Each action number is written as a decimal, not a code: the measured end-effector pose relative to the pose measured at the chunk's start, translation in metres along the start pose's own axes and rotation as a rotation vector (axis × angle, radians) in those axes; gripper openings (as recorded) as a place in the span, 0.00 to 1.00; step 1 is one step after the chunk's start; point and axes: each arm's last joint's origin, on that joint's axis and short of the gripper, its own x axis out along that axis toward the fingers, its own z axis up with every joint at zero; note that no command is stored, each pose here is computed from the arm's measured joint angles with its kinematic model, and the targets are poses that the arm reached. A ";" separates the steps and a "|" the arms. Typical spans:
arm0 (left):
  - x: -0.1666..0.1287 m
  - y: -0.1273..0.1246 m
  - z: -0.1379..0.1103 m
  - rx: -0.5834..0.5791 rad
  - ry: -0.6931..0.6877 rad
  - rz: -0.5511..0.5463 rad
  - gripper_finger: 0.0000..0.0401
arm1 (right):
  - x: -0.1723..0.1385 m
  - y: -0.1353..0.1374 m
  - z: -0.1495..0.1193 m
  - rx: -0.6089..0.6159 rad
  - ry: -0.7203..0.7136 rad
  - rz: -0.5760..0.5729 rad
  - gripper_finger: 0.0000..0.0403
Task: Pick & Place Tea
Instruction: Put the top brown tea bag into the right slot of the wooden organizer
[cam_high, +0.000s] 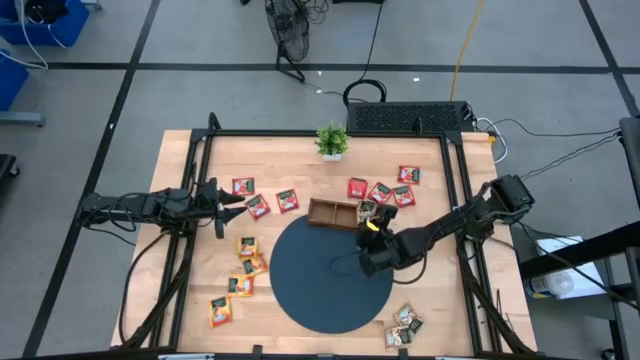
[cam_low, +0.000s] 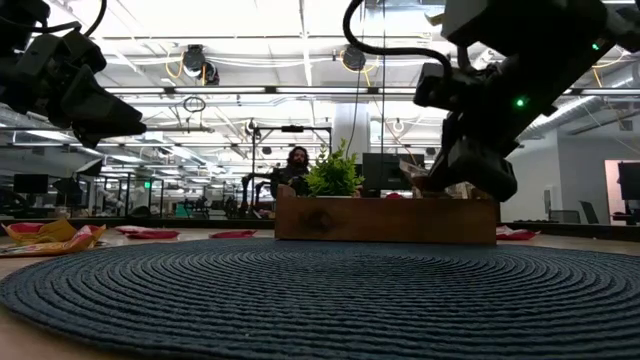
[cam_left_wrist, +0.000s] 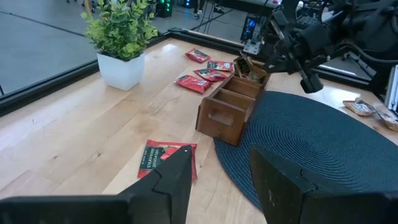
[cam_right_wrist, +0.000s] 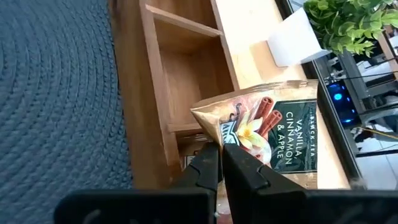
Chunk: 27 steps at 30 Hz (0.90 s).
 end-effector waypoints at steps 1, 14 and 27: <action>0.000 0.000 0.000 0.000 0.000 0.000 0.40 | -0.001 0.001 0.000 0.007 -0.003 0.003 0.03; 0.000 0.000 0.000 0.000 0.000 0.000 0.40 | -0.002 0.001 -0.003 0.010 0.015 0.010 0.07; 0.000 0.000 0.000 0.000 0.000 0.000 0.40 | -0.005 -0.005 -0.007 0.043 0.057 0.007 0.31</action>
